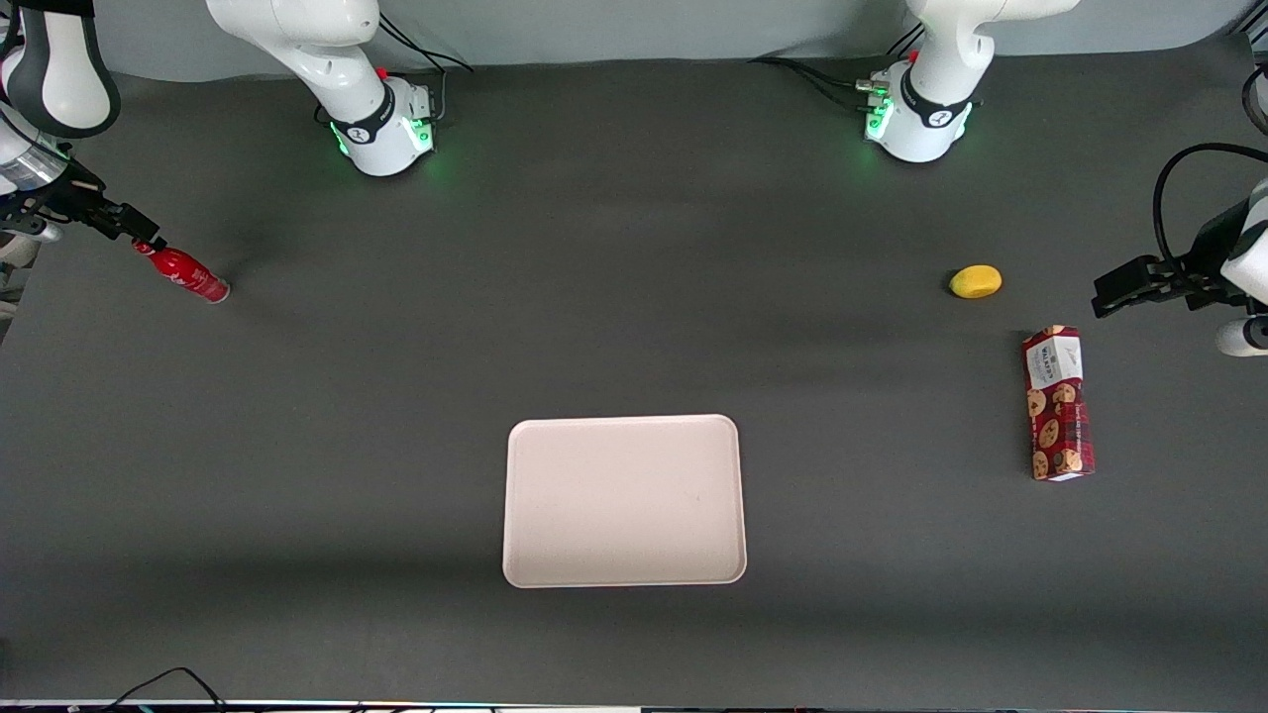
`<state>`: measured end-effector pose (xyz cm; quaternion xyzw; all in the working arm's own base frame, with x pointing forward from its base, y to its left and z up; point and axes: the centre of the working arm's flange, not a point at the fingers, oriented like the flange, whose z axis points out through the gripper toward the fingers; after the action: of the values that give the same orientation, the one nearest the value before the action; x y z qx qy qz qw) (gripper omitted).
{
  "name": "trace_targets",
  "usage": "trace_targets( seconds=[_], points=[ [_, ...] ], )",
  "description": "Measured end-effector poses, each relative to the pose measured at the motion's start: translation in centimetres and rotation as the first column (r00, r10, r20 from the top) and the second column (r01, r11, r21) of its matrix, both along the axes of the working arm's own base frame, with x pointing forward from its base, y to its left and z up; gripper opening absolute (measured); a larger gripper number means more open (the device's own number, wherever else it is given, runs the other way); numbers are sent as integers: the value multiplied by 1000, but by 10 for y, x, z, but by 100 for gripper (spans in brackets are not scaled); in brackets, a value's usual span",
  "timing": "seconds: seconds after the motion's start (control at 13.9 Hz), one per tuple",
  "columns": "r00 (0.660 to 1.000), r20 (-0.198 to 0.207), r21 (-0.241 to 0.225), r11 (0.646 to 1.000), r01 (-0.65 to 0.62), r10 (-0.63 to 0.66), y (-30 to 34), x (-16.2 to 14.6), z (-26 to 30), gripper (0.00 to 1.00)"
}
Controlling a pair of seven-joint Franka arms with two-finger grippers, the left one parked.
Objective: Place coke bottle on tray
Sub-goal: 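Close the right gripper around the bottle's cap and neck, then lift the held bottle up off the table with the right gripper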
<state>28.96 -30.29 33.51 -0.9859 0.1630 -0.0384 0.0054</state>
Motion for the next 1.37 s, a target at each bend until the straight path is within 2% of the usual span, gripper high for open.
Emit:
trace_targets(
  seconds=[0.65, 0.72, 0.79, 0.93, 1.22, 1.37],
  points=[
    [1000, -18, 4, 1000, 19, -19, -3, -7, -16, 100],
    [1000, -18, 5, 1000, 19, -19, -3, -7, -16, 95],
    [1000, -19, 5, 1000, 19, -19, -3, -7, -16, 95],
    [1000, -20, 6, 1000, 19, -19, -3, -7, -17, 78],
    [1000, -22, 8, 1000, 18, -18, -2, -7, -17, 33],
    [1000, -23, 8, 1000, 18, -18, -2, -7, -17, 31]
  ],
)
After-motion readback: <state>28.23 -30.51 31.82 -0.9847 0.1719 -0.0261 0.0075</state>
